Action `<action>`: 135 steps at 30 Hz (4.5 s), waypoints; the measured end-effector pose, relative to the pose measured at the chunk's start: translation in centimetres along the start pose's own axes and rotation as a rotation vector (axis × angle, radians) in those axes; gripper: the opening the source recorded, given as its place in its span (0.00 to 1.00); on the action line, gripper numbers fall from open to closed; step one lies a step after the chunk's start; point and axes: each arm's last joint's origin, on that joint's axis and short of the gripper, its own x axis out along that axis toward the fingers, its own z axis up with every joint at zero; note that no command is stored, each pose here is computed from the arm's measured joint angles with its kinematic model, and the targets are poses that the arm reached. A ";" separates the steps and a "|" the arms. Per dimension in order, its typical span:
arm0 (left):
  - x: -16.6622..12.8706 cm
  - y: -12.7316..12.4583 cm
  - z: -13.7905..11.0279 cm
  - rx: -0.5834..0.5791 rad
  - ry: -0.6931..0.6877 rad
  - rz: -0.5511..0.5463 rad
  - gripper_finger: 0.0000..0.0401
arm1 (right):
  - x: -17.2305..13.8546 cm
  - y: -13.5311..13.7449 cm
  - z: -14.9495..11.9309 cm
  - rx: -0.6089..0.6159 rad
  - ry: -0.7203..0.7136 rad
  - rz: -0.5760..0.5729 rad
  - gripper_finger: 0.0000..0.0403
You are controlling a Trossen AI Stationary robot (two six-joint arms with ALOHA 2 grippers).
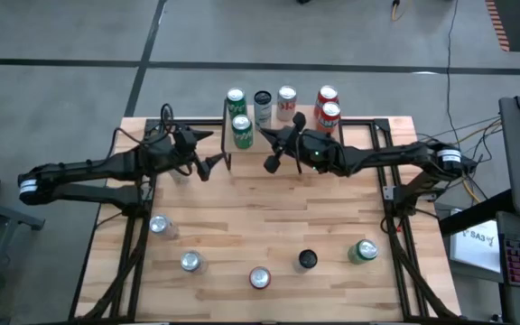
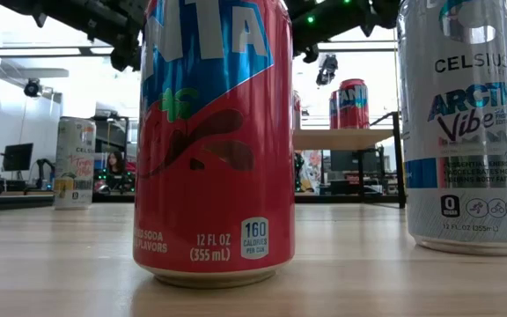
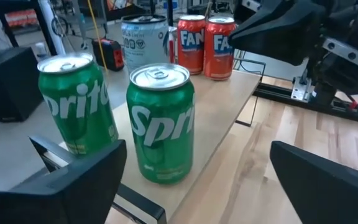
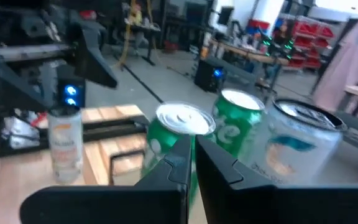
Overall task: Place canned beverage on shelf
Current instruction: Put the top green soda can on the shelf aligned with the other green soda can
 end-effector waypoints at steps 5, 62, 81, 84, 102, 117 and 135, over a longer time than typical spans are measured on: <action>0.0 0.0 0.1 0.026 -0.003 -0.001 0.74 | 0.2 -0.4 0.5 0.017 -0.045 0.034 0.03; 10.0 -4.3 -4.8 -0.152 -0.159 0.112 0.00 | 0.7 -0.5 1.0 -0.051 0.113 0.048 0.03; 9.9 -4.0 -4.7 -0.164 -0.171 0.216 0.00 | 0.6 -0.4 0.7 -0.024 0.142 0.050 0.03; 9.8 -3.9 -4.6 -0.182 -0.179 0.214 0.00 | 0.6 -0.4 0.7 0.008 0.144 0.048 0.03; 9.0 -4.5 -4.1 -0.099 -0.172 0.170 0.00 | 0.5 -0.4 0.3 0.038 0.185 0.049 0.03; 9.1 -4.8 -4.2 -0.121 -0.180 0.183 0.00 | 0.5 -0.4 0.2 0.032 0.201 0.051 0.03; 12.8 -6.0 -5.4 -0.062 -0.136 0.270 0.00 | 0.5 -0.3 0.1 0.028 0.209 0.052 0.03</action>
